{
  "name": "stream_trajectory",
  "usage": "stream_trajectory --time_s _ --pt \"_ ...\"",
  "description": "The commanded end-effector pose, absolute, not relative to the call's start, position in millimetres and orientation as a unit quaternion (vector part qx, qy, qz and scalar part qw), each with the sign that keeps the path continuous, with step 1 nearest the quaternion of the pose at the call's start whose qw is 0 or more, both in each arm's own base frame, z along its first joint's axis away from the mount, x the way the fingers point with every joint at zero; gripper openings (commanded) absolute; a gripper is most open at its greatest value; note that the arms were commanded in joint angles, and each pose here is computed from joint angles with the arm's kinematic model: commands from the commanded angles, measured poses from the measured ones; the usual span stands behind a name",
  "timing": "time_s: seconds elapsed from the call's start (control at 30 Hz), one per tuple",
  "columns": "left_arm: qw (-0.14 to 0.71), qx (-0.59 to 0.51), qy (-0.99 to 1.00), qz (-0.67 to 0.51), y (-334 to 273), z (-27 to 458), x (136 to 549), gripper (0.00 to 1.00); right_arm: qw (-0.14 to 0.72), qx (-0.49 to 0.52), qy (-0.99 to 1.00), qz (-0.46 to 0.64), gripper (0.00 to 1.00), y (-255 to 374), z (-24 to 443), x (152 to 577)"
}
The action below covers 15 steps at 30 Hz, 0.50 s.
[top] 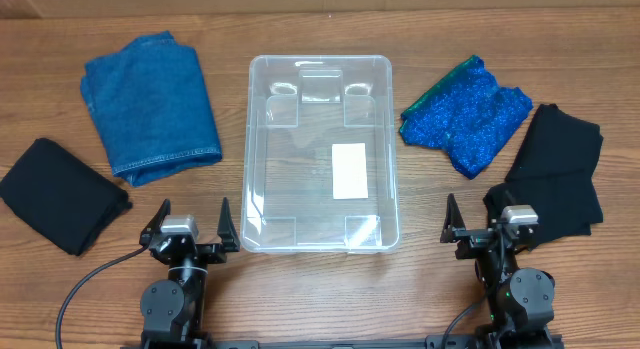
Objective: Pack container
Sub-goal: 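Reach the right gripper to the sparkly blue fabric and grasp it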
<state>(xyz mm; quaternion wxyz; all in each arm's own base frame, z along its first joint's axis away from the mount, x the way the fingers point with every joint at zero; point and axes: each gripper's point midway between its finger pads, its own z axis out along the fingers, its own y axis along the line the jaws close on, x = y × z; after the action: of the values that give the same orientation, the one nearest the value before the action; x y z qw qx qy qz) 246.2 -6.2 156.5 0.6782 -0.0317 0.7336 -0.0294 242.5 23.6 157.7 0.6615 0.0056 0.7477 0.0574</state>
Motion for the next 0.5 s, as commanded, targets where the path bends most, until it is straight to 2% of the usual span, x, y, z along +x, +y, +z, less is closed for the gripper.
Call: stream_trajectory --time_s 0.0,0.1,0.3,0.47 --pt "0.68 -0.033 0.73 -0.058 -13 160 246 1.0 0.666 0.043 0.738 0.099 1.0 25 166 242" --pt "0.672 -0.05 0.735 -0.077 -14 165 243 1.0 0.673 0.071 0.728 0.109 1.0 21 180 241" --pt "0.695 -0.049 0.713 -0.077 -12 238 229 1.0 0.671 0.104 0.731 0.073 1.0 5 223 250" --pt "0.637 -0.039 0.768 -0.051 -11 268 242 1.0 0.616 0.114 0.778 0.046 1.0 3 260 293"
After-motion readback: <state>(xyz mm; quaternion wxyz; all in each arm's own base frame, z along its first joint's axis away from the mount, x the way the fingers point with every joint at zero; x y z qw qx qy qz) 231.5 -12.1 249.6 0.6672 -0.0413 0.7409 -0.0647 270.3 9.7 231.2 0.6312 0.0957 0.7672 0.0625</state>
